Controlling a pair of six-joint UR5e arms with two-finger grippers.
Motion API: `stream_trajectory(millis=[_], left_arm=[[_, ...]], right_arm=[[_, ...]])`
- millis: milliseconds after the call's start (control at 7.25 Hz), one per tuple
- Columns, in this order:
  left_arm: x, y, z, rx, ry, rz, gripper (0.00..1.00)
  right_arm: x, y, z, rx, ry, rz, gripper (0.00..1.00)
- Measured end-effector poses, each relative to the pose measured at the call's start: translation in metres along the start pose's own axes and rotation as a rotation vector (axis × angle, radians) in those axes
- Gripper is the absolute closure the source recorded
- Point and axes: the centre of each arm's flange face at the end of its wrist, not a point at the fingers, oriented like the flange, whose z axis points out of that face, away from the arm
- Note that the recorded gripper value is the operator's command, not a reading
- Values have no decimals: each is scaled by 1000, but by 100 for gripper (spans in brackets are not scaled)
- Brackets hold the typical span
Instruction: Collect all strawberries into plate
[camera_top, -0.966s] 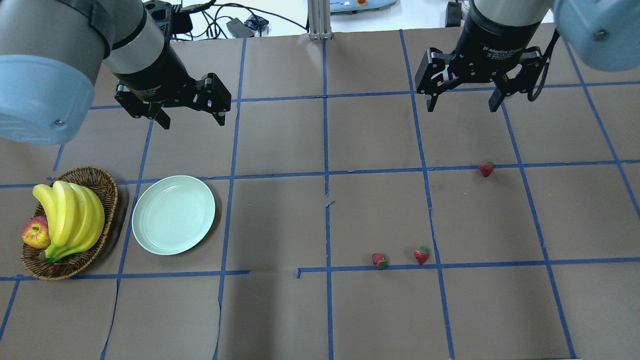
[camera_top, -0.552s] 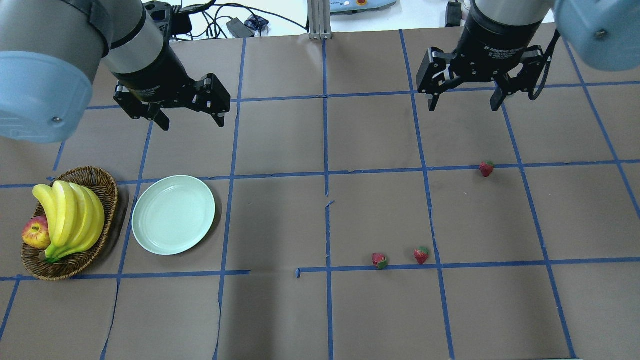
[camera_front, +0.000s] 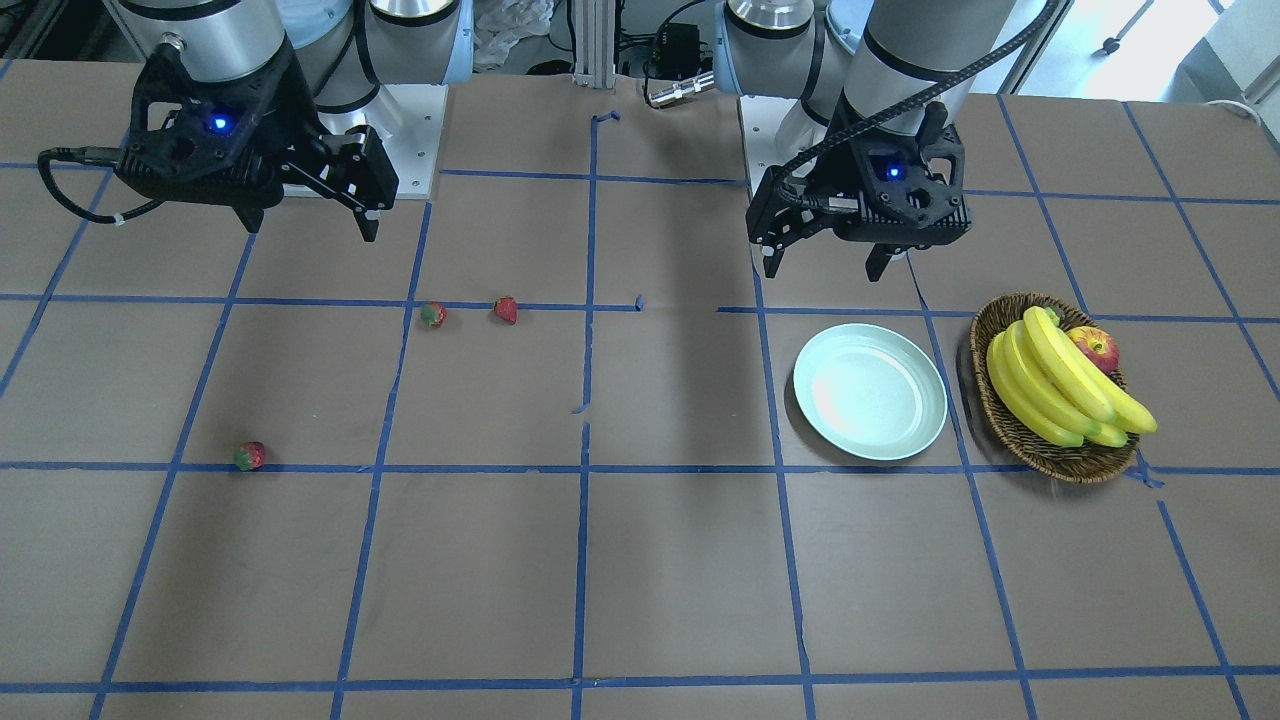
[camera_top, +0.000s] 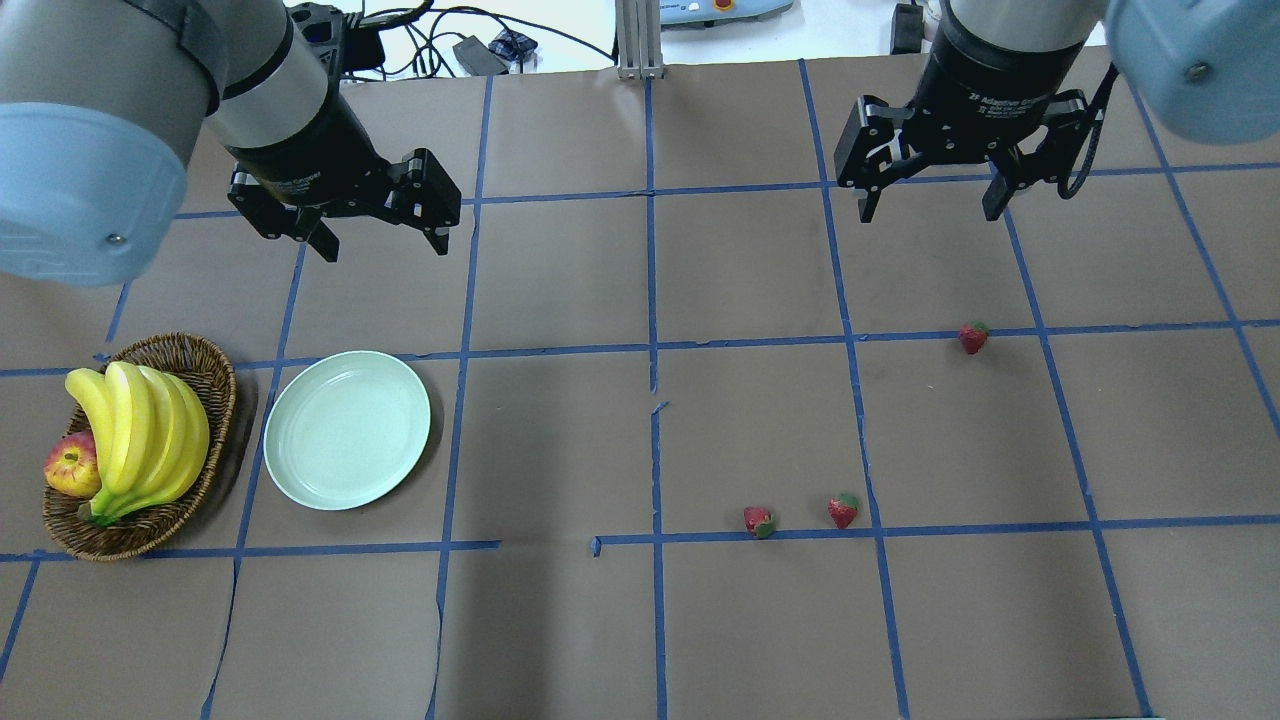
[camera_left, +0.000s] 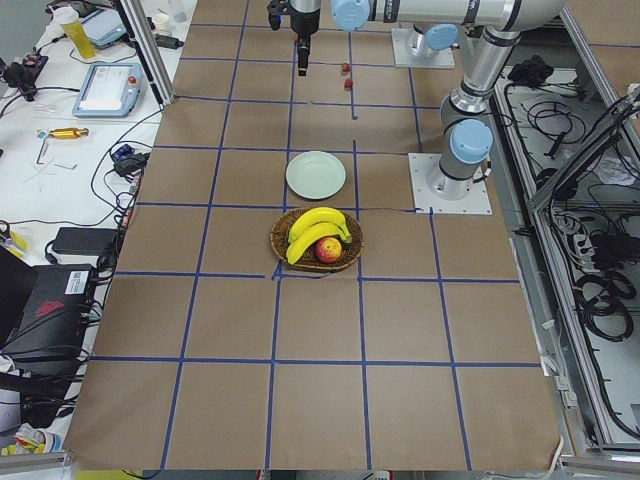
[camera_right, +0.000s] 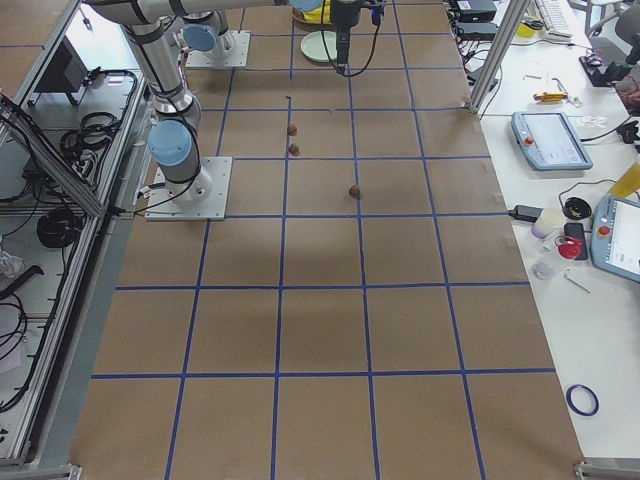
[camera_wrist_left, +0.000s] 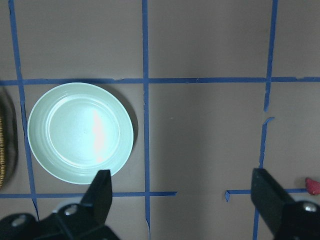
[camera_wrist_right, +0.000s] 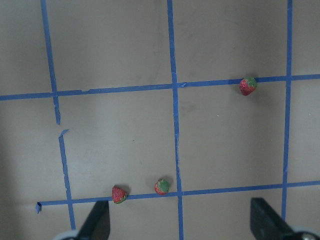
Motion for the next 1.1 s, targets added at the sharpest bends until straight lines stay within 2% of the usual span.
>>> stream_trajectory(millis=[1103], left_arm=[[1, 0, 5, -9, -1, 4, 0]], right_arm=[[2, -3, 8, -13, 0, -7, 0]])
